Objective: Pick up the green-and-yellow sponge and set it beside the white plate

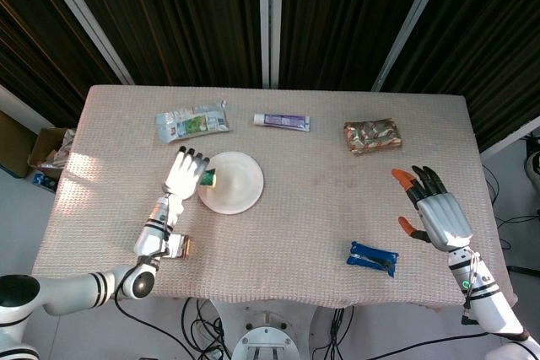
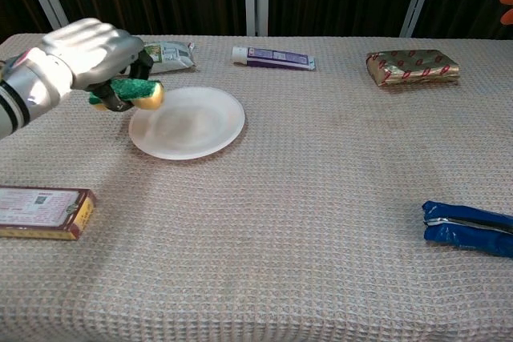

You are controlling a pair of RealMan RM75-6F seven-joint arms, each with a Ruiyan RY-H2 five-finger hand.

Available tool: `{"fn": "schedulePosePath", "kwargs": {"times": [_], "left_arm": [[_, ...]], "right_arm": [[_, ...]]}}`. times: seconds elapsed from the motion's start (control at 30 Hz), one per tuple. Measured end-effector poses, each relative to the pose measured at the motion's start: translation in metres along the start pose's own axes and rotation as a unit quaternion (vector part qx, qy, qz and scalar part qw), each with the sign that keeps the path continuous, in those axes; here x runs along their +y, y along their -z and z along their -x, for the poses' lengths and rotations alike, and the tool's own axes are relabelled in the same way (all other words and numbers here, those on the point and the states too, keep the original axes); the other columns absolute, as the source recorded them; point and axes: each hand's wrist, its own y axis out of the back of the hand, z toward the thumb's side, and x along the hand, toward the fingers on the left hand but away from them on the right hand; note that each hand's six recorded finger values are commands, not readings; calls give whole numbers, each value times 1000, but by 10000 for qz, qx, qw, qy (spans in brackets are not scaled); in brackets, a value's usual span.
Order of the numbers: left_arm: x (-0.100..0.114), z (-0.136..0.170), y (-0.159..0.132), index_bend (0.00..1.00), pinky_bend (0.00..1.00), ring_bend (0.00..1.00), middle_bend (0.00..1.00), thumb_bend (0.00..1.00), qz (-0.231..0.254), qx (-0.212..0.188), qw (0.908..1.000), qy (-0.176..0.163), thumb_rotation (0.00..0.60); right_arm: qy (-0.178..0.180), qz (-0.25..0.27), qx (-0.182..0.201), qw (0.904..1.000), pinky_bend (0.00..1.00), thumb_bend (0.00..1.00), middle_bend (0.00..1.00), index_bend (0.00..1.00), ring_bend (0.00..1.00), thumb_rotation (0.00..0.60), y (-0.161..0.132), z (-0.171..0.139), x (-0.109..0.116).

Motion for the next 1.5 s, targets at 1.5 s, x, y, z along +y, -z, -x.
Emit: {"fn": "schedulePosePath", "kwargs": {"times": [1.5], "left_arm": [[24, 248, 214, 155, 136, 78, 97, 18, 1767, 1989, 9589, -989, 600]], "right_arm": [[527, 201, -1028, 9931, 0, 231, 136, 1, 0, 600, 55, -64, 30]]}}
